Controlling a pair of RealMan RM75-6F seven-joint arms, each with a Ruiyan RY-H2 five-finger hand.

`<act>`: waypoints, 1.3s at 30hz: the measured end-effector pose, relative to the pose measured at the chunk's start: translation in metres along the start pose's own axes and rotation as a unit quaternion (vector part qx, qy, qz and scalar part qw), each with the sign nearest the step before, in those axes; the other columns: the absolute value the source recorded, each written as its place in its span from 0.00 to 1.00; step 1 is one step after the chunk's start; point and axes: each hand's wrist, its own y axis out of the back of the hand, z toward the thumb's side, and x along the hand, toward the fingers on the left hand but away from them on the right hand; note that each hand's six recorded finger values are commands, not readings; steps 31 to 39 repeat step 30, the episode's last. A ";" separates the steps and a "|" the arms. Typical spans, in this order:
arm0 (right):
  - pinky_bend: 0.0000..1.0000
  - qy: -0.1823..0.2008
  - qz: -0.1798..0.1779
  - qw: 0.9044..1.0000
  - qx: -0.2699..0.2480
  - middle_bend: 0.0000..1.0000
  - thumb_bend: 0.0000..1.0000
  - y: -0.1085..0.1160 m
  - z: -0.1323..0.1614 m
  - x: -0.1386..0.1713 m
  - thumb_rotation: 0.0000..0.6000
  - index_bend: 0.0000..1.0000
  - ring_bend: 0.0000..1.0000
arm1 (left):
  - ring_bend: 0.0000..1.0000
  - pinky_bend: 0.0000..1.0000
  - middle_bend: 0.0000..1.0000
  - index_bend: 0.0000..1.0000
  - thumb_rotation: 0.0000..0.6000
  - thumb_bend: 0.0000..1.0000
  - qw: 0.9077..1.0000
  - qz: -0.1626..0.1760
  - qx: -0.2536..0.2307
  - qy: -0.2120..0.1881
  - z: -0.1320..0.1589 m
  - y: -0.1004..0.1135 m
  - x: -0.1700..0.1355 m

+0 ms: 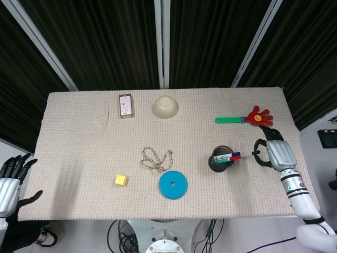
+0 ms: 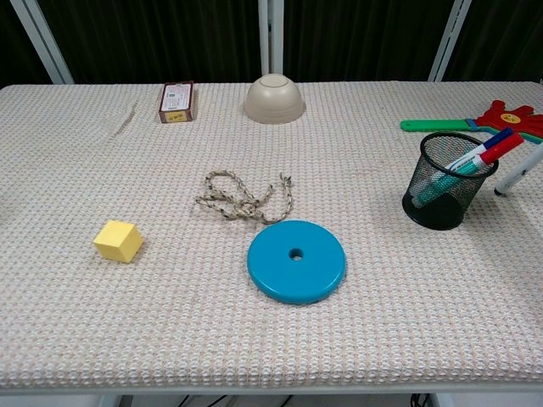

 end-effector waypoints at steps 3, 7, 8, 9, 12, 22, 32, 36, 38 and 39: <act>0.00 0.004 0.018 1.000 0.019 0.00 0.18 -0.004 0.001 0.010 1.00 0.01 0.00 | 0.00 0.06 0.04 0.16 1.00 0.16 1.000 -0.001 0.000 0.000 0.000 -0.001 0.000; 0.00 0.009 0.037 0.999 0.033 0.00 0.14 -0.009 0.004 0.024 1.00 0.00 0.00 | 0.00 0.06 0.04 0.16 1.00 0.16 1.000 -0.002 0.000 0.000 0.000 -0.001 0.000; 0.00 0.010 0.040 0.999 0.035 0.00 0.13 -0.009 0.005 0.028 1.00 0.00 0.00 | 0.00 0.06 0.04 0.16 1.00 0.16 1.000 -0.002 0.000 0.000 0.000 -0.001 0.000; 0.00 0.013 0.042 0.998 0.037 0.00 0.13 -0.010 0.006 0.033 1.00 0.00 0.00 | 0.00 0.06 0.04 0.16 1.00 0.16 1.000 -0.001 0.000 0.000 0.000 -0.001 -0.001; 0.00 0.020 0.040 0.998 0.041 0.00 0.12 -0.008 0.008 0.047 1.00 0.00 0.00 | 0.00 0.06 0.04 0.16 1.00 0.16 1.000 0.000 -0.001 0.001 0.000 -0.001 -0.001; 0.00 -0.016 -0.027 0.999 0.045 0.00 0.12 0.020 -0.020 0.097 1.00 0.00 0.00 | 0.00 0.06 0.04 0.16 1.00 0.16 1.000 0.004 -0.003 -0.001 0.001 0.002 -0.002; 0.00 -0.101 -0.095 0.987 0.079 0.00 0.12 0.022 -0.076 0.142 1.00 0.00 0.00 | 0.00 0.06 0.04 0.16 1.00 0.16 1.000 0.011 0.005 -0.010 0.005 0.006 0.001; 0.00 -0.101 -0.095 0.987 0.079 0.00 0.12 0.022 -0.076 0.142 1.00 0.00 0.00 | 0.00 0.06 0.04 0.16 1.00 0.16 1.000 0.011 0.005 -0.010 0.005 0.006 0.001; 0.00 -0.101 -0.095 0.987 0.079 0.00 0.12 0.022 -0.076 0.142 1.00 0.00 0.00 | 0.00 0.06 0.04 0.16 1.00 0.16 1.000 0.011 0.005 -0.010 0.005 0.006 0.001; 0.00 -0.101 -0.095 0.987 0.079 0.00 0.12 0.022 -0.076 0.142 1.00 0.00 0.00 | 0.00 0.06 0.04 0.16 1.00 0.16 1.000 0.011 0.005 -0.010 0.005 0.006 0.001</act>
